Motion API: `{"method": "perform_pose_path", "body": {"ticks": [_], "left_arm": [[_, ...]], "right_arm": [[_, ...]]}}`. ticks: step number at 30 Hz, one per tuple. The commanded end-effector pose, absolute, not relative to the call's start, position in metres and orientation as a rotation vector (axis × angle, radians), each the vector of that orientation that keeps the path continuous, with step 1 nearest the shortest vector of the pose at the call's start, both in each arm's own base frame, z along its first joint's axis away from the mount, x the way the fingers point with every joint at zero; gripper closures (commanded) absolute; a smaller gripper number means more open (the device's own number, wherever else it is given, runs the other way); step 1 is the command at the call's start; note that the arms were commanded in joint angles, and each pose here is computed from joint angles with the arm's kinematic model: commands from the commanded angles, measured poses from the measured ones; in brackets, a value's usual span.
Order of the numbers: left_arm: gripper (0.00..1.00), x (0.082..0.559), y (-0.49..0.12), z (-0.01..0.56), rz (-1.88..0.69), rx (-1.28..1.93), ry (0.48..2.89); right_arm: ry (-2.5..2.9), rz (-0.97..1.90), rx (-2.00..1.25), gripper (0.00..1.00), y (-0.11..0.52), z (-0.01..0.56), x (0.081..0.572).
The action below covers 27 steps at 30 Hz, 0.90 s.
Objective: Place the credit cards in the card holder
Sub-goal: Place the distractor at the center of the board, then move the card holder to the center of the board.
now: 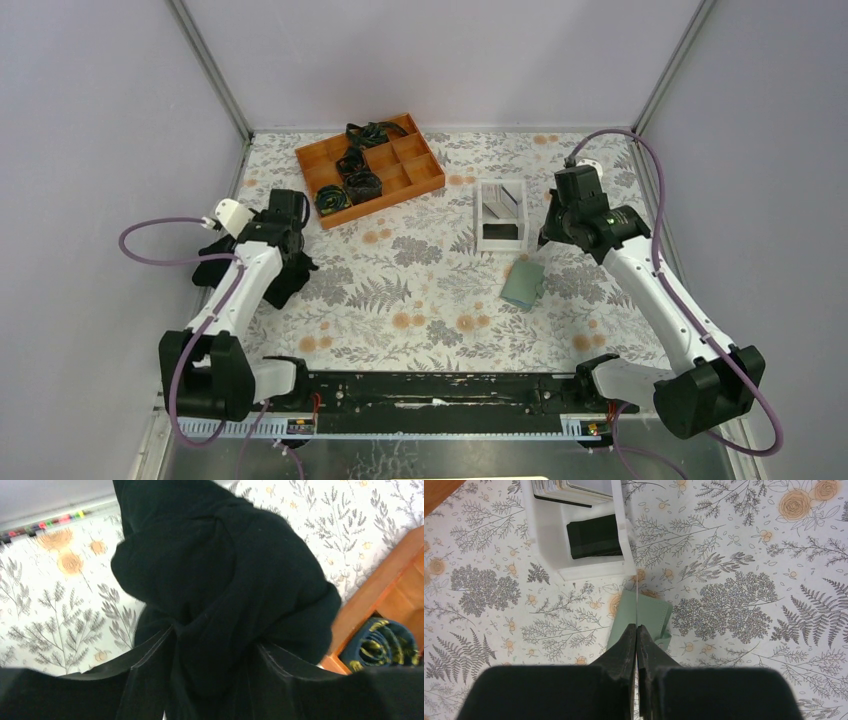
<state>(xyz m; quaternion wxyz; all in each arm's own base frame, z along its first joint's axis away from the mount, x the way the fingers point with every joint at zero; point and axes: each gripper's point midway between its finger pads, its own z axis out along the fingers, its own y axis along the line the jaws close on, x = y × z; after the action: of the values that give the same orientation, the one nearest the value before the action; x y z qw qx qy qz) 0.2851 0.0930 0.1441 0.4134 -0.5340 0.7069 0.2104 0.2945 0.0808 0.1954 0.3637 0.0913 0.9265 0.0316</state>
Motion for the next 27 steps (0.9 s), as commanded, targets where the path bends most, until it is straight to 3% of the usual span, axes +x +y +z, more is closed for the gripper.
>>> {"method": "perform_pose_path", "body": {"ticks": [1, 5, 13, 21, 27], "left_arm": [[0.29, 0.279, 0.073, 0.147, 0.342, -1.38, 1.796], [0.19, 0.282, 0.063, 0.175, 0.238, -1.303, 1.773], [0.19, 0.309, -0.02, 0.226, 0.049, -0.973, 1.865], [0.22, 0.301, -0.152, 0.218, -0.144, -0.55, 2.027], [0.24, 0.281, -0.237, 0.182, -0.3, -0.267, 2.15]], "right_arm": [[2.365, 0.11, 0.233, 1.0, 0.086, 0.196, 0.298], [2.395, 0.086, 0.256, 1.0, 0.082, 0.184, 0.29], [2.448, 0.019, 0.304, 1.0, 0.069, 0.16, 0.268], [2.444, -0.038, 0.358, 1.0, 0.056, 0.147, 0.257], [2.449, -0.075, 0.387, 1.0, 0.051, 0.137, 0.255]]}}
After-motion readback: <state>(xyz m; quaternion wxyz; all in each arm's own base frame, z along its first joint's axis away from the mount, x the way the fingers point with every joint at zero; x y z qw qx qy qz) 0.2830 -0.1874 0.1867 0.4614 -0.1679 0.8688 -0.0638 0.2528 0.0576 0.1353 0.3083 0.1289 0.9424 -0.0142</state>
